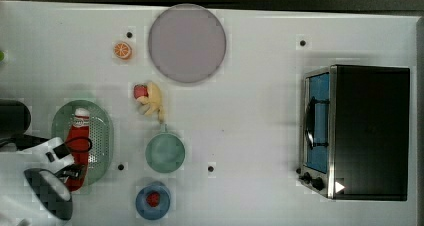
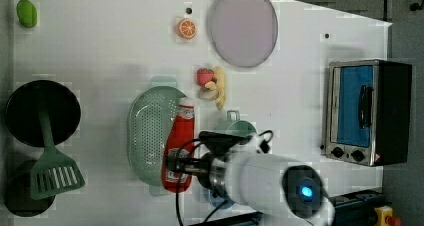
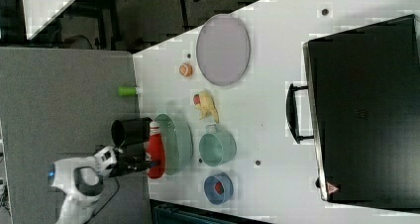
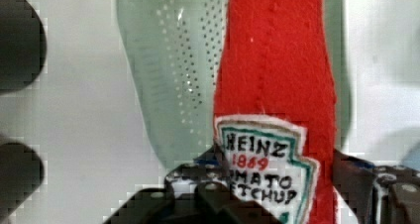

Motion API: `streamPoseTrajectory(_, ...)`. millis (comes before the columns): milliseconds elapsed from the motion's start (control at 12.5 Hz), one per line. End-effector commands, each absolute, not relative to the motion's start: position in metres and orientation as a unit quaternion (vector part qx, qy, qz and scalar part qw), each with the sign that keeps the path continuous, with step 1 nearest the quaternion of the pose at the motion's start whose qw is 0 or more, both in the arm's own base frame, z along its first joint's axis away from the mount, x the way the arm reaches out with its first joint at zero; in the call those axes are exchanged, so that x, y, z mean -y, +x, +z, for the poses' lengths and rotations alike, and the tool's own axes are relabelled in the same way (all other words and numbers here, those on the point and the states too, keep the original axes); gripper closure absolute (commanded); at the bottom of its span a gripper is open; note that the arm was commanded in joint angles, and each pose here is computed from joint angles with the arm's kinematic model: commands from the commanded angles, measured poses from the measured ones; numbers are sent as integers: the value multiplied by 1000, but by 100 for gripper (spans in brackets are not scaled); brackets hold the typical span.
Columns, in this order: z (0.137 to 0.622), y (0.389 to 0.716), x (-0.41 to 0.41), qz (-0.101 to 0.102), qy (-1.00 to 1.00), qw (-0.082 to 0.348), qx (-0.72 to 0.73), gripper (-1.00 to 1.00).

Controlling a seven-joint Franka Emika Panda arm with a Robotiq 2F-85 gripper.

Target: Pick ketchup from strainer and place it on the table

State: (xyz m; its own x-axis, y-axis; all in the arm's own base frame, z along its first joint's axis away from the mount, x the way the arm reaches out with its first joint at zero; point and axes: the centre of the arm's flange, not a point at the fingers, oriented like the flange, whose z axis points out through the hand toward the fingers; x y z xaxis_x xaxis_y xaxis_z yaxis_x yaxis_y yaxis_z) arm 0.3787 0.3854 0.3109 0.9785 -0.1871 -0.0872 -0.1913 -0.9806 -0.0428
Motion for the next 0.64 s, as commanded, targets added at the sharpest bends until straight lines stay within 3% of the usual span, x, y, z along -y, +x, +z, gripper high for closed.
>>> streamPoseTrajectory(80,365,424,-359,44,-995,41,-80,-22)
streamPoseTrajectory(480,431,483,-288,40,-996,28,-69,-22)
streamPoseTrajectory(640,448,508,-254,28,-995,33,-87,-22)
